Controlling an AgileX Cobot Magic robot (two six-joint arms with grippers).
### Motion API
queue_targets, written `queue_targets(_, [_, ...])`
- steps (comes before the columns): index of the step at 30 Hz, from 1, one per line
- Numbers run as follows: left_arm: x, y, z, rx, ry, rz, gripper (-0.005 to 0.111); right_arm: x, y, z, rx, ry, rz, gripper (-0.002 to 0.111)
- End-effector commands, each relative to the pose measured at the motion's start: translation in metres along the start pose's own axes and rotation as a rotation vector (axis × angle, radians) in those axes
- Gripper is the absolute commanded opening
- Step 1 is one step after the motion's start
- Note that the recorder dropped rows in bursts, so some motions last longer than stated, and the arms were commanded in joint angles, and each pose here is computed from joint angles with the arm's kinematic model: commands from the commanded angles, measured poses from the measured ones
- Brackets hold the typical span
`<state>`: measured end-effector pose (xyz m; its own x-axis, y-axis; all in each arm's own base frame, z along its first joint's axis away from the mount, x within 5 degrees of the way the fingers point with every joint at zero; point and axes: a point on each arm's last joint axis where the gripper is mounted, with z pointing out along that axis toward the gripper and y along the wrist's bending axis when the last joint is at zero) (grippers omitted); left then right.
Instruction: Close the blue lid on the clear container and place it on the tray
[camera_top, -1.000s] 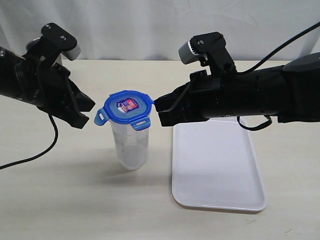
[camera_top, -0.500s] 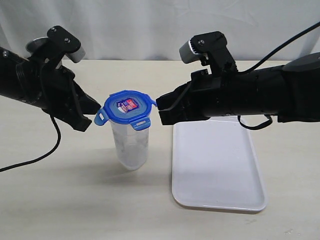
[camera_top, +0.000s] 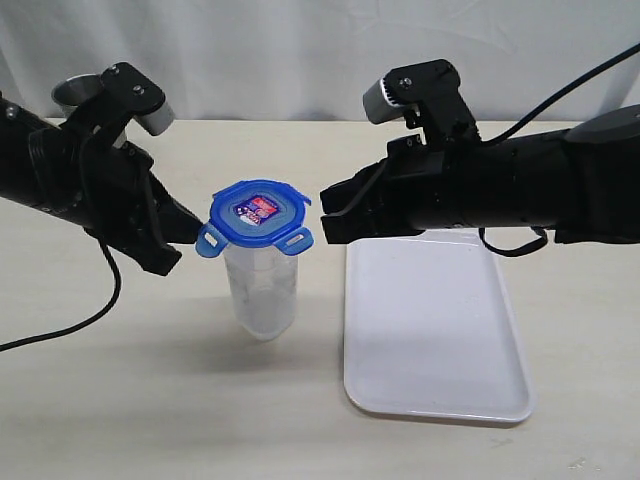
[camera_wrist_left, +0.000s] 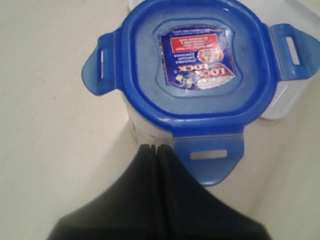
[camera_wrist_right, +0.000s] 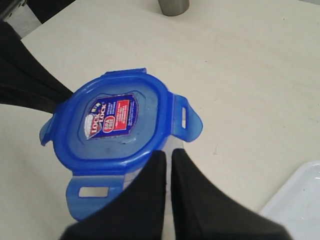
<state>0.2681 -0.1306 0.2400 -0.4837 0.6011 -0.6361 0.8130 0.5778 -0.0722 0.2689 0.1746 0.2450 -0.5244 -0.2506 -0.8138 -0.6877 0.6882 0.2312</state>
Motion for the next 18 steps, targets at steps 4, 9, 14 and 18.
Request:
queue_targets(4, [-0.002, 0.009, -0.002, -0.114, -0.020, 0.001, 0.000, -0.008, 0.010, -0.003, -0.091, -0.025, -0.074, 0.004])
queue_targets(9, [-0.007, 0.011, -0.018, -0.206, -0.055, 0.011, 0.000, -0.021, 0.015, -0.005, -0.144, -0.073, -0.068, 0.004])
queue_targets(14, [-0.008, 0.010, -0.021, -0.215, -0.066, 0.014, 0.000, -0.013, 0.024, 0.001, -0.134, -0.046, -0.092, 0.004])
queue_targets(18, [-0.008, 0.010, -0.021, -0.215, -0.067, 0.010, 0.000, -0.013, 0.038, 0.011, 0.009, -0.053, -0.164, 0.004])
